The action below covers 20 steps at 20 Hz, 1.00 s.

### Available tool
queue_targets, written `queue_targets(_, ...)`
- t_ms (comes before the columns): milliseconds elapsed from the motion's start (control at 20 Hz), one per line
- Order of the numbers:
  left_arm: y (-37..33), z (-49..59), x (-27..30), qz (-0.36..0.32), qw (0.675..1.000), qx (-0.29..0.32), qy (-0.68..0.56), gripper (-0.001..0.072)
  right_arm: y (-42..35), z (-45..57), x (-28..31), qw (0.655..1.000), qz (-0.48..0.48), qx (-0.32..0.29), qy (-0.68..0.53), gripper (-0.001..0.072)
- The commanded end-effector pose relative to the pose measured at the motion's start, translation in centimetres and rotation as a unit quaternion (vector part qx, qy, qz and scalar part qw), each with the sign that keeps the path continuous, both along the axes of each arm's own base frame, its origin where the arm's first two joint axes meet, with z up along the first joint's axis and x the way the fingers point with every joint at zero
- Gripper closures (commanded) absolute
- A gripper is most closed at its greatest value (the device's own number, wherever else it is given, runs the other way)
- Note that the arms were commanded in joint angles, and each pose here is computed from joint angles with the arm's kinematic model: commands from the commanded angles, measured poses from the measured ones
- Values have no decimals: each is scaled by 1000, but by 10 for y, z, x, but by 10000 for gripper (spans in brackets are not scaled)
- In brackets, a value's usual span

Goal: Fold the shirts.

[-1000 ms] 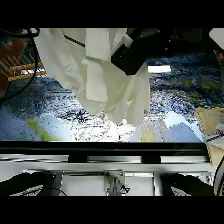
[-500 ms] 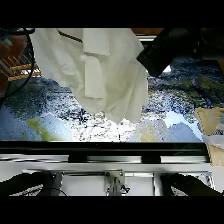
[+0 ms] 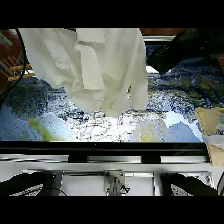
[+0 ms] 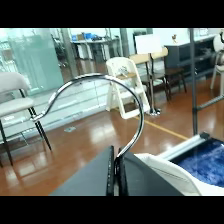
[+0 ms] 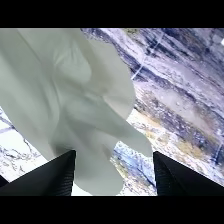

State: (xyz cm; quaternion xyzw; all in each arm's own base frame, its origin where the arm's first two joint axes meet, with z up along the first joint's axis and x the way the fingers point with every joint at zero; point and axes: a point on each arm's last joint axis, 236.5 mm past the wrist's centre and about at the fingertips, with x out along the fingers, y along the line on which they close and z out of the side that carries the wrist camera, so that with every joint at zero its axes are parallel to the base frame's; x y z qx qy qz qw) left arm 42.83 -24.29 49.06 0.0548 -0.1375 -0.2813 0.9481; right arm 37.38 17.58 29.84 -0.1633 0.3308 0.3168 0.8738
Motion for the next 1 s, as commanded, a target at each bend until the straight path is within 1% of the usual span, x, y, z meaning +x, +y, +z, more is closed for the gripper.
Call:
queue_targets(0, 5, 9, -1, 5, 1000, -10, -12, 654, 28, -18, 4, 997, 42, 41, 45, 116)
queue_targets(100, 8, 9, 0, 9, 1000, -11, -12, 654, 31, -32, 7, 996, 55, 28, 59, 129)
queue_targets(200, 12, 9, 3, 14, 1000, -11, -12, 654, 34, -35, 9, 996, 67, 20, 55, 483)
queue_targets(250, 16, 9, 4, 17, 1000, -12, -11, 654, 34, -34, 8, 996, 70, 20, 53, 622)
queue_targets(400, 28, 9, 10, 28, 999, -24, -3, 654, 31, -34, -2, 995, 80, 10, 59, 630)
queue_targets(450, 32, 9, 13, 32, 999, -24, -3, 654, 26, -34, -6, 995, 80, -1, 58, 601)
queue_targets(500, 35, 8, 14, 35, 999, -23, -3, 654, 21, -33, -9, 995, 76, -11, 57, 379)
queue_targets(550, 37, 8, 15, 37, 999, -22, -2, 654, 17, -30, -12, 996, 76, -18, 52, 95)
queue_targets(600, 37, 8, 15, 38, 999, -22, -2, 654, 20, -25, -17, 995, 82, -10, 51, 84)
queue_targets(700, 36, 8, 14, 37, 999, -22, -1, 654, 48, -18, -37, 988, 135, 39, 70, 84)
queue_targets(750, 35, 7, 14, 35, 999, -21, 1, 654, 53, -20, -35, 987, 143, 37, 67, 84)
queue_targets(850, 35, 7, 12, 34, 999, -19, 2, 654, 49, -33, -15, 991, 125, -1, 48, 84)
queue_targets(950, 37, 11, 9, 34, 999, -22, -2, 653, 57, -40, 0, 992, 122, -4, 39, 85)
